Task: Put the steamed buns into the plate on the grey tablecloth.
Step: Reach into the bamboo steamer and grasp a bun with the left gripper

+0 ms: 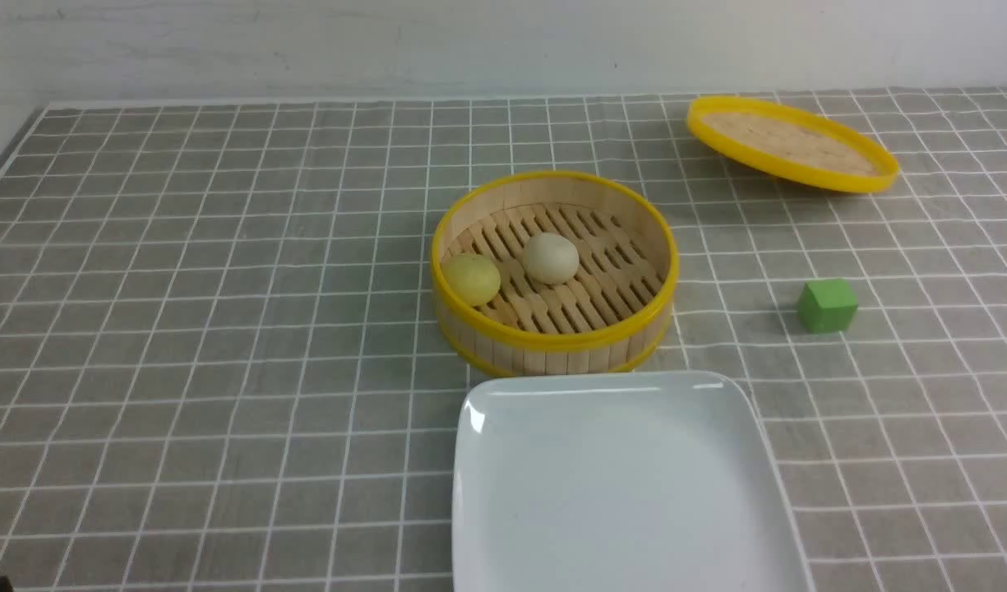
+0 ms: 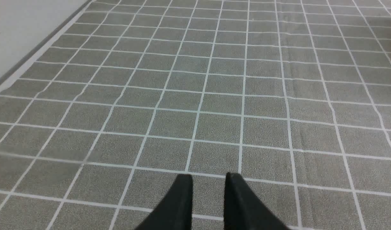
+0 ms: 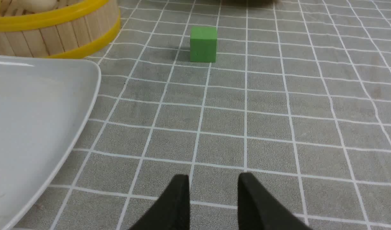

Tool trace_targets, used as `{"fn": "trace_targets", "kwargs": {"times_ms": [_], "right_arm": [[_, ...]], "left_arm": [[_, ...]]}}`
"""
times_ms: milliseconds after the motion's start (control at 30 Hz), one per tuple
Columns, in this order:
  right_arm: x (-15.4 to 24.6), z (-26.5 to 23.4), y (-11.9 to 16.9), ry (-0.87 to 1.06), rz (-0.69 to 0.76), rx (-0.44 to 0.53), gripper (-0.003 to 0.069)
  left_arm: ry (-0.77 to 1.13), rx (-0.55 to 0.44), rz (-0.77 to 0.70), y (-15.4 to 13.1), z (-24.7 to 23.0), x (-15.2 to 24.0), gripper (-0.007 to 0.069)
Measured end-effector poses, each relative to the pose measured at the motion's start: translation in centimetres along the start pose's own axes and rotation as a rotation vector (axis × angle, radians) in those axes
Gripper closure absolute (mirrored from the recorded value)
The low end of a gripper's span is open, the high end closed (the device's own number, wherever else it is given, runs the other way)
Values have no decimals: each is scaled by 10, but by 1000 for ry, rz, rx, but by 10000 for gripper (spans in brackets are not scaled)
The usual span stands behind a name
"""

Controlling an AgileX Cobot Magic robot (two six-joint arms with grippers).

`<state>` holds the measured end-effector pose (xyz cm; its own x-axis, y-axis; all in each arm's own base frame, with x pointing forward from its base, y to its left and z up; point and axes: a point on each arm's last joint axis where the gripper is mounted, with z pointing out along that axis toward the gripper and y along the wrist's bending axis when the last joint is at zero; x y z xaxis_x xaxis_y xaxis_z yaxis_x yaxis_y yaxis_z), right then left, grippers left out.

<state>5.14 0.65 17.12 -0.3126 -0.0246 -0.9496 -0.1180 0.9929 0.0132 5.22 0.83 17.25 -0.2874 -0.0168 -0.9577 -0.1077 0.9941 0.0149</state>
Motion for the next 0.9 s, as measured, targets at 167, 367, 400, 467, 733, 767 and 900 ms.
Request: {"fn": "trace_targets", "kwargs": {"times_ms": [167,367,400,467,733,767,900], "right_arm": [[0,0,0,0,0,0,419],[0,0,0,0,0,0,419],[0,0,0,0,0,0,419],[0,0,0,0,0,0,419],[0,0,0,0,0,0,419],[0,0,0,0,0,0,419],[0,0,0,0,0,0,419]], "left_arm": [[0,0,0,0,0,0,441],[0,0,0,0,0,0,430],[0,0,0,0,0,0,429],[0,0,0,0,0,0,426],[0,0,0,0,0,0,423],[0,0,0,0,0,0,422],[0,0,0,0,0,0,414]]}}
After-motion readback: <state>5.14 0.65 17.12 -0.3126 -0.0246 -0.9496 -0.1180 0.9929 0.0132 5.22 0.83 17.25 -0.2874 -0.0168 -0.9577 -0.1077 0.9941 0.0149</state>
